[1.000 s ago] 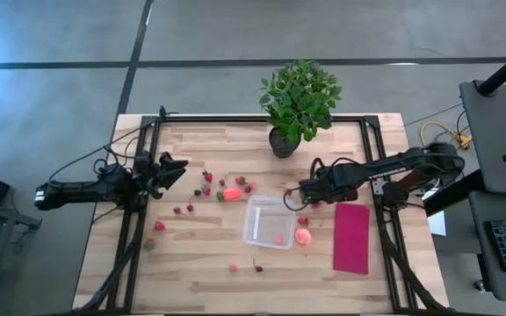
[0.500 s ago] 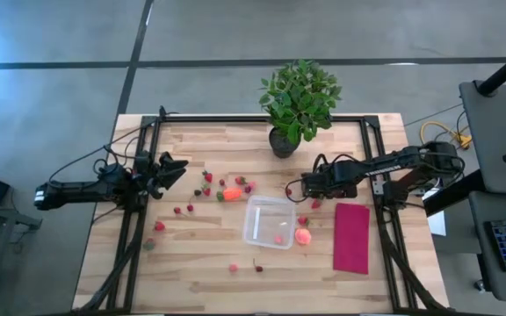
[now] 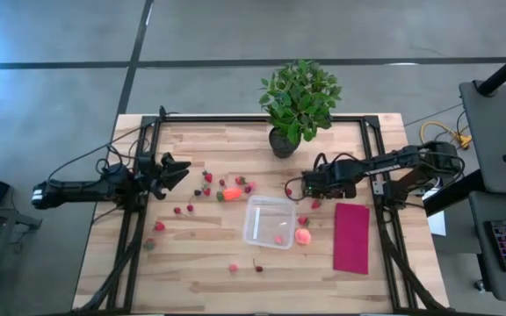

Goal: Pick and placing Produce into tupperware
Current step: Put the red cherry into the transparent bin

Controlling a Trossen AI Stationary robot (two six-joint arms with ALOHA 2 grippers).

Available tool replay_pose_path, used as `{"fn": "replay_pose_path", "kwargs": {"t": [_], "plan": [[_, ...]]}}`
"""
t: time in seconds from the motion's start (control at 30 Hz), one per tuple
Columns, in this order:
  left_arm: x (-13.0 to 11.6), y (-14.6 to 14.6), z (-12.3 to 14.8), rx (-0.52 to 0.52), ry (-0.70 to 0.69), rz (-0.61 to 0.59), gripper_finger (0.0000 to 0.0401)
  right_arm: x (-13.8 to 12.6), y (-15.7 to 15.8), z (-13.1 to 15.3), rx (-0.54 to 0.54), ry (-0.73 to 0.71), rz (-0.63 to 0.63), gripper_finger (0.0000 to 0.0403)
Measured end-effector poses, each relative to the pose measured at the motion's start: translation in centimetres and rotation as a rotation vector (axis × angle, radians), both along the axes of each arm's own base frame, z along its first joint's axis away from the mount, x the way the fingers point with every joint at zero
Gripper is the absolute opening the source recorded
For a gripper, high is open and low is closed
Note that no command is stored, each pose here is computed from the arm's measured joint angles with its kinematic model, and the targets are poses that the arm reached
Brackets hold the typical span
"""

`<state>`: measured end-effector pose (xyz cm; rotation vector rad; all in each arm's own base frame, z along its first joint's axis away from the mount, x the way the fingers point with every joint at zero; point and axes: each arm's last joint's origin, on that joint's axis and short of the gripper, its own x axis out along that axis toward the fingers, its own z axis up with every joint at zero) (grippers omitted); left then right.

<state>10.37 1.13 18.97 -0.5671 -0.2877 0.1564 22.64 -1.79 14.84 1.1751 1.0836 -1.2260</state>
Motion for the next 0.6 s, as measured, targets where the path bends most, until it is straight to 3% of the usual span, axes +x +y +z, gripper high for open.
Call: {"fn": "replay_pose_path", "kwargs": {"t": [0.47,0.6], "plan": [[0.0,0.0,0.0,0.000,-0.002,0.000,0.0187,0.4,0.1,-1.4,0.029,0.026,-0.016,0.0182],[0.1,-0.1,-0.5,0.039,0.064,-0.022,0.0187,0.9,0.1,-1.0,0.036,0.024,0.005,0.0179]]}}
